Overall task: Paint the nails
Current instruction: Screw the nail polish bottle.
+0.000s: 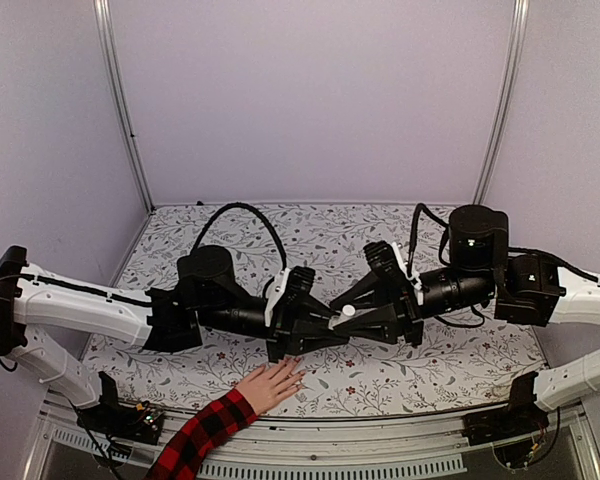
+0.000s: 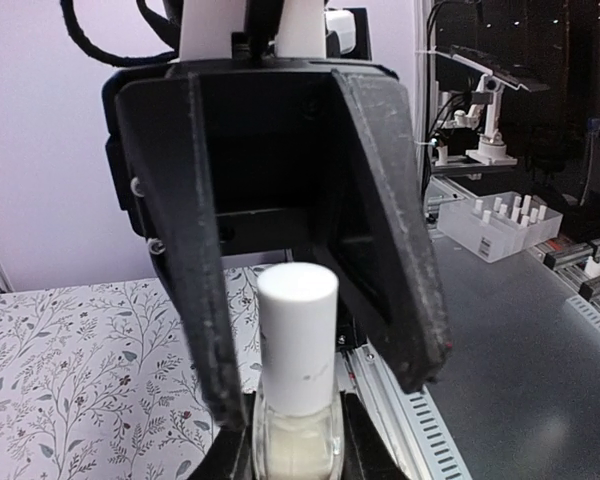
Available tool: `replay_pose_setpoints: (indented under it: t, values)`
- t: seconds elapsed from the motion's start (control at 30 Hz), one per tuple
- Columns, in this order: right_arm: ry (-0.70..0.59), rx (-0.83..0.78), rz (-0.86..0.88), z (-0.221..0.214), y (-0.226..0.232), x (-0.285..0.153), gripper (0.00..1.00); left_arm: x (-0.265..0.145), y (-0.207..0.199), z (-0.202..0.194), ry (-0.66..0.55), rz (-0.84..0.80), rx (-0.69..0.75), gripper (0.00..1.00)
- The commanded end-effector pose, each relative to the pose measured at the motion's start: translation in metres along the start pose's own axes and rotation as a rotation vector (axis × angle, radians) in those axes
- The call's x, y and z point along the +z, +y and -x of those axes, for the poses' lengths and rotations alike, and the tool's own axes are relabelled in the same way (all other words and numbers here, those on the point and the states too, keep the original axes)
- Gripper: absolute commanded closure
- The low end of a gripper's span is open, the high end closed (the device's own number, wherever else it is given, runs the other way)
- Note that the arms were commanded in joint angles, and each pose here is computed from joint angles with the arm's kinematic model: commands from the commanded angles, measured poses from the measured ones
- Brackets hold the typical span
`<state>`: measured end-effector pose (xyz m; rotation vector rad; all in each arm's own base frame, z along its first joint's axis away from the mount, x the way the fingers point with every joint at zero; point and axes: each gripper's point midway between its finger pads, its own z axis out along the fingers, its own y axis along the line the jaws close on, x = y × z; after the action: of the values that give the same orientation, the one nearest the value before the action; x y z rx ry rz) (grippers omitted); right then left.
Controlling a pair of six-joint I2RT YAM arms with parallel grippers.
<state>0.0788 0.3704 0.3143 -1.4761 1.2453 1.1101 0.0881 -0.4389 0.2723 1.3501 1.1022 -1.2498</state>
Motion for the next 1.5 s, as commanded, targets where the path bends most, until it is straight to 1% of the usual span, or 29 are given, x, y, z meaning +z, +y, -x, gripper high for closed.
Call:
replay_pose_setpoints:
  t: [0.0, 0.1, 0.17, 0.4, 0.6, 0.9, 1.17, 1.47]
  values:
    - [-0.014, -0.025, 0.058, 0.009, 0.01, -0.002, 0.67, 0.0, 0.002, 0.01, -0.029, -0.017, 0.001, 1.0]
    - [-0.009, -0.025, 0.052, 0.008, 0.009, -0.002, 0.8, -0.002, 0.002, 0.012, -0.036, -0.013, 0.001, 1.0]
    - [-0.005, -0.026, 0.047, 0.007, 0.008, -0.001, 0.86, -0.003, 0.004, 0.015, -0.045, -0.004, 0.004, 1.0]
    - [0.008, -0.007, 0.027, 0.003, 0.002, 0.003, 1.0, -0.011, 0.016, 0.021, -0.071, 0.076, 0.009, 1.0]
    - [0.027, 0.026, -0.022, 0.0, -0.009, 0.009, 1.0, -0.019, 0.034, 0.023, -0.074, 0.191, 0.013, 1.0]
    - [0.039, 0.074, -0.199, -0.003, -0.041, 0.009, 1.0, -0.032, 0.064, 0.028, -0.092, 0.389, 0.011, 1.0]
    - [0.037, 0.142, -0.367, -0.007, -0.07, 0.005, 1.0, -0.047, 0.102, 0.028, -0.09, 0.626, 0.006, 1.0]
    - [0.1, 0.228, -0.554, -0.027, -0.107, 0.009, 1.0, -0.041, 0.13, 0.016, -0.057, 0.812, 0.005, 1.0]
